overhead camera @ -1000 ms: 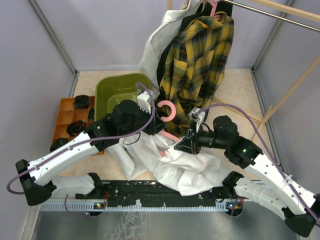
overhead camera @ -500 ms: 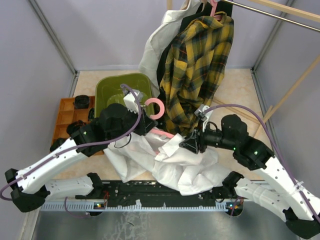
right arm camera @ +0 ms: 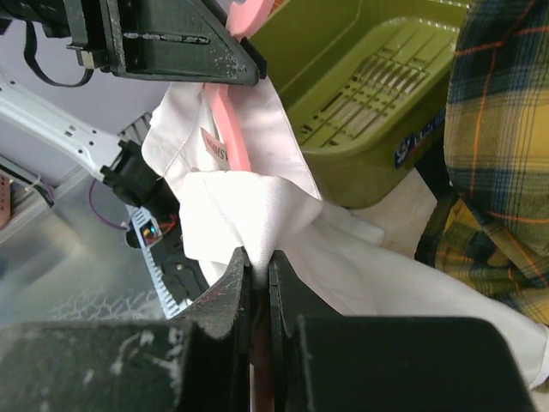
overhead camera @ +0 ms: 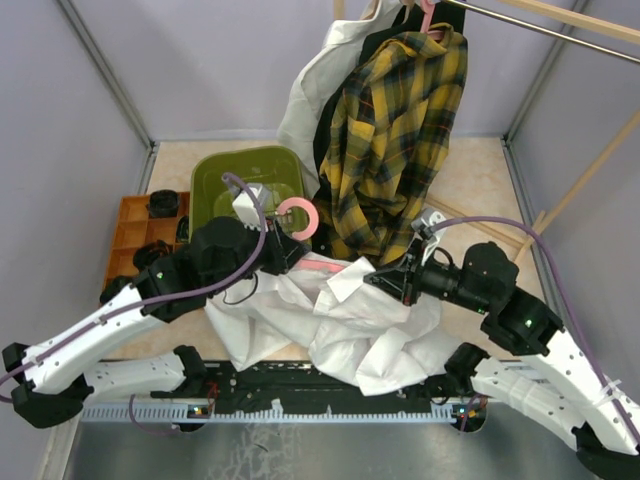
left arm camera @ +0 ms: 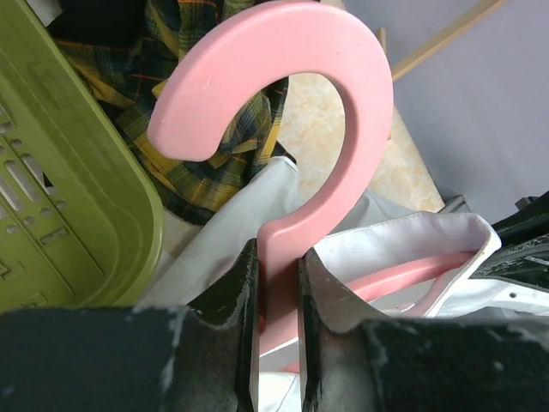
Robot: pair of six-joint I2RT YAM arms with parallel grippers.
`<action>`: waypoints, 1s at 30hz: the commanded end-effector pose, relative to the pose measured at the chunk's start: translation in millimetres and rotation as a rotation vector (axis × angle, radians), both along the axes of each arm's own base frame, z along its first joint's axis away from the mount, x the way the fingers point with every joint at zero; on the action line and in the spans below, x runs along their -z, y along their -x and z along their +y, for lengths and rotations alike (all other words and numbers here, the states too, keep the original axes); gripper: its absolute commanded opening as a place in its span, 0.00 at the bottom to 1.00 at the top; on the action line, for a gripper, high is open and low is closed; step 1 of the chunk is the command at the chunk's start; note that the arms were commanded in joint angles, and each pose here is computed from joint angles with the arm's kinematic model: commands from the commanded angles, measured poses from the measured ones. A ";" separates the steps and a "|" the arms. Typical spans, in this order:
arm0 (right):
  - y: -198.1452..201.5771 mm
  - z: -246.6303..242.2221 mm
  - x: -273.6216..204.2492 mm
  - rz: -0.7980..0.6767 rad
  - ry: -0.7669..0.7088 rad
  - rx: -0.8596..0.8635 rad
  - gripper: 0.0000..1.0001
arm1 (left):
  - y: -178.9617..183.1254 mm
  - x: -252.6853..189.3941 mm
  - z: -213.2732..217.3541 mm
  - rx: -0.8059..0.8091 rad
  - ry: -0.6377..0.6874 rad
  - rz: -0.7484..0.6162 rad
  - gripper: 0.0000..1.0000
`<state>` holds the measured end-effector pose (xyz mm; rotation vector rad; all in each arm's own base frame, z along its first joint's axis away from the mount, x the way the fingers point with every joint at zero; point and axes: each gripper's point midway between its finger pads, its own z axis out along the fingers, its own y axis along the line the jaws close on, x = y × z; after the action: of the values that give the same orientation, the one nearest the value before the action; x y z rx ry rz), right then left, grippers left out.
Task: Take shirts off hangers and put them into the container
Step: Remove the shirt from the hanger.
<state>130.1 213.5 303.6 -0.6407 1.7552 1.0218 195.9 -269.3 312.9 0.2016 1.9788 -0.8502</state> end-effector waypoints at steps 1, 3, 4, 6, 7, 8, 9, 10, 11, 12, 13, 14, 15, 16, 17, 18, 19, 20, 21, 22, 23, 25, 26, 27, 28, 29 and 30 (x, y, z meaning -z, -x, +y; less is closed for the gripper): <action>-14.1 -25.8 6.9 -0.042 0.053 0.140 0.00 | -14.6 8.4 65.7 -0.260 -0.097 -0.010 0.00; -20.9 -37.6 14.5 -0.027 0.096 0.211 0.00 | -15.1 8.1 74.3 -0.297 -0.101 -0.009 0.00; -23.7 -42.5 18.1 -0.021 0.117 0.241 0.00 | -15.2 7.9 79.2 -0.316 -0.104 -0.008 0.00; -27.3 -49.0 21.0 -0.017 0.141 0.278 0.00 | -15.1 7.3 86.9 -0.348 -0.107 -0.005 0.00; -27.9 -50.0 20.3 -0.016 0.141 0.286 0.00 | -15.1 7.2 90.0 -0.361 -0.107 -0.005 0.00; -27.9 -49.8 19.2 -0.017 0.137 0.286 0.00 | -14.9 6.3 92.8 -0.372 -0.104 -0.005 0.00; -27.3 -49.1 17.3 -0.022 0.129 0.281 0.00 | -14.9 6.0 95.6 -0.384 -0.105 -0.003 0.00; -26.5 -47.7 15.6 -0.028 0.122 0.272 0.00 | -15.2 6.1 98.1 -0.398 -0.106 -0.001 0.00; -26.0 -46.7 12.9 -0.036 0.111 0.266 0.00 | -15.2 6.4 100.1 -0.407 -0.110 0.001 0.00; -24.4 -45.1 10.1 -0.043 0.098 0.255 0.00 | -15.4 5.9 101.6 -0.417 -0.108 0.005 0.00; -23.3 -43.8 8.3 -0.049 0.089 0.245 0.00 | -16.2 4.5 102.9 -0.431 -0.100 0.005 0.00; -21.8 -42.9 8.7 -0.051 0.089 0.234 0.00 | -15.2 7.4 106.4 -0.440 -0.115 0.013 0.00; -20.5 -43.0 9.8 -0.049 0.094 0.228 0.00 | -15.1 8.2 108.4 -0.449 -0.118 0.016 0.00; -19.3 -43.0 13.5 -0.042 0.107 0.221 0.00 | -14.9 6.6 108.9 -0.452 -0.109 0.014 0.00; -17.4 -42.2 18.2 -0.032 0.119 0.208 0.00 | -15.1 3.6 108.5 -0.451 -0.093 0.008 0.00; -15.2 -39.9 24.1 -0.012 0.126 0.193 0.00 | -14.1 3.9 109.0 -0.447 -0.090 0.007 0.00; -14.7 -37.6 29.1 0.006 0.128 0.185 0.00 | -15.4 -2.8 104.7 -0.436 -0.053 -0.011 0.00; -14.5 -34.8 33.6 0.017 0.133 0.173 0.00 | -15.0 -5.2 101.0 -0.414 -0.037 -0.023 0.00; -15.6 -32.2 38.6 0.042 0.135 0.174 0.00 | -14.4 -8.9 97.0 -0.390 -0.020 -0.038 0.00; -17.5 -29.2 45.0 0.077 0.142 0.179 0.01 | -13.4 -12.5 92.0 -0.360 -0.004 -0.052 0.00; -20.7 -27.4 45.9 0.096 0.142 0.193 0.11 | -12.7 -14.8 88.4 -0.340 0.007 -0.061 0.00; -23.6 -19.2 36.2 0.120 0.100 0.192 0.21 | -11.5 -14.9 83.0 -0.314 0.010 -0.058 0.00; -21.8 -11.0 28.6 0.130 0.055 0.164 0.30 | -10.9 -13.7 81.0 -0.302 0.003 -0.056 0.00; -19.8 -0.1 14.7 0.114 -0.011 0.118 0.39 | -10.5 -12.1 79.2 -0.293 -0.003 -0.053 0.00; -16.5 8.9 4.6 0.097 -0.053 0.068 0.41 | -10.3 -11.0 77.9 -0.288 -0.006 -0.050 0.00; -17.1 14.3 -5.0 0.089 -0.091 0.051 0.43 | -10.1 -8.9 76.8 -0.283 -0.012 -0.046 0.00; -20.3 16.4 -13.9 0.088 -0.119 0.062 0.46 | -10.0 -7.7 76.0 -0.280 -0.015 -0.042 0.00</action>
<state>149.6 204.4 258.2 -0.5028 1.9655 0.9093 204.8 -183.7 313.5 -0.0825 1.9429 -0.6011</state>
